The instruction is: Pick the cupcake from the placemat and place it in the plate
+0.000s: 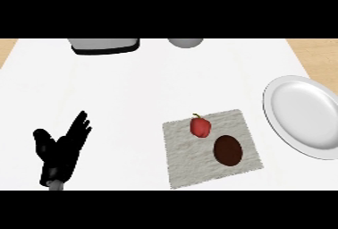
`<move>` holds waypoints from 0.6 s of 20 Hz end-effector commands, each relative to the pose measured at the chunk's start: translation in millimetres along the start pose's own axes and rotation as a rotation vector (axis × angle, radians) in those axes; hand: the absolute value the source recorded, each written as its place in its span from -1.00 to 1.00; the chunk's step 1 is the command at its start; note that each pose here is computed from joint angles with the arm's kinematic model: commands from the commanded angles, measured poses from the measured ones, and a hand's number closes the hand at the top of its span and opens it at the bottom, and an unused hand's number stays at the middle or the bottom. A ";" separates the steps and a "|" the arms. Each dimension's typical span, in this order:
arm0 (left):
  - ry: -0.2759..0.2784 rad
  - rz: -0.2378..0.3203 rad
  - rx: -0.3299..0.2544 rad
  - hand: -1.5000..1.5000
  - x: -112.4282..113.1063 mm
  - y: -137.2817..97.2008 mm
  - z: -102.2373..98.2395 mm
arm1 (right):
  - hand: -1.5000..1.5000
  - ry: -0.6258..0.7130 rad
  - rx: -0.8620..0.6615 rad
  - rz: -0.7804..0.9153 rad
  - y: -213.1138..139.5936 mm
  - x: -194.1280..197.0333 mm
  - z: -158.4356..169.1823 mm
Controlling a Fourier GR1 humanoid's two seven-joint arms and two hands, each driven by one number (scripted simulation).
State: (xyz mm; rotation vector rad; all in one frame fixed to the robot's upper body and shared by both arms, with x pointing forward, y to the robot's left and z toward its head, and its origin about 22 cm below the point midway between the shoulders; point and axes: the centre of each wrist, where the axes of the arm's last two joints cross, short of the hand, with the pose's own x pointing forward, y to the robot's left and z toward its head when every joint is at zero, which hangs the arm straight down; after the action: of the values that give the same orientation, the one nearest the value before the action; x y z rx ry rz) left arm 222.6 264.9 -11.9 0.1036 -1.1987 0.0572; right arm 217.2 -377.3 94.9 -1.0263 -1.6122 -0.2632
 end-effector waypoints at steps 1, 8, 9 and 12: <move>0.024 0.010 -0.014 0.00 -15.2 -4.4 1.7 | -1.00 -0.010 -0.231 0.007 -5.5 -17.8 62.7; 0.026 0.019 -0.088 0.00 -20.2 -28.1 -9.9 | -1.00 -0.006 -0.155 0.090 -35.7 7.8 143.4; 0.023 0.018 -0.075 0.00 -26.3 -25.2 5.2 | -1.00 0.023 -0.100 0.130 -49.3 11.4 155.8; 0.007 0.013 -0.087 0.00 -5.6 -20.7 -13.8 | -1.00 0.120 0.107 0.254 -47.4 9.5 162.7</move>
State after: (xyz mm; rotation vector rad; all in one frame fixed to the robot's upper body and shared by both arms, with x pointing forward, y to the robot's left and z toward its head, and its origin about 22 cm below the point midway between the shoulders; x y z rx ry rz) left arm 225.3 244.1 -28.5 0.0266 -1.1899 0.0182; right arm 95.3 -305.9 65.1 -1.1524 -1.4931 -0.2231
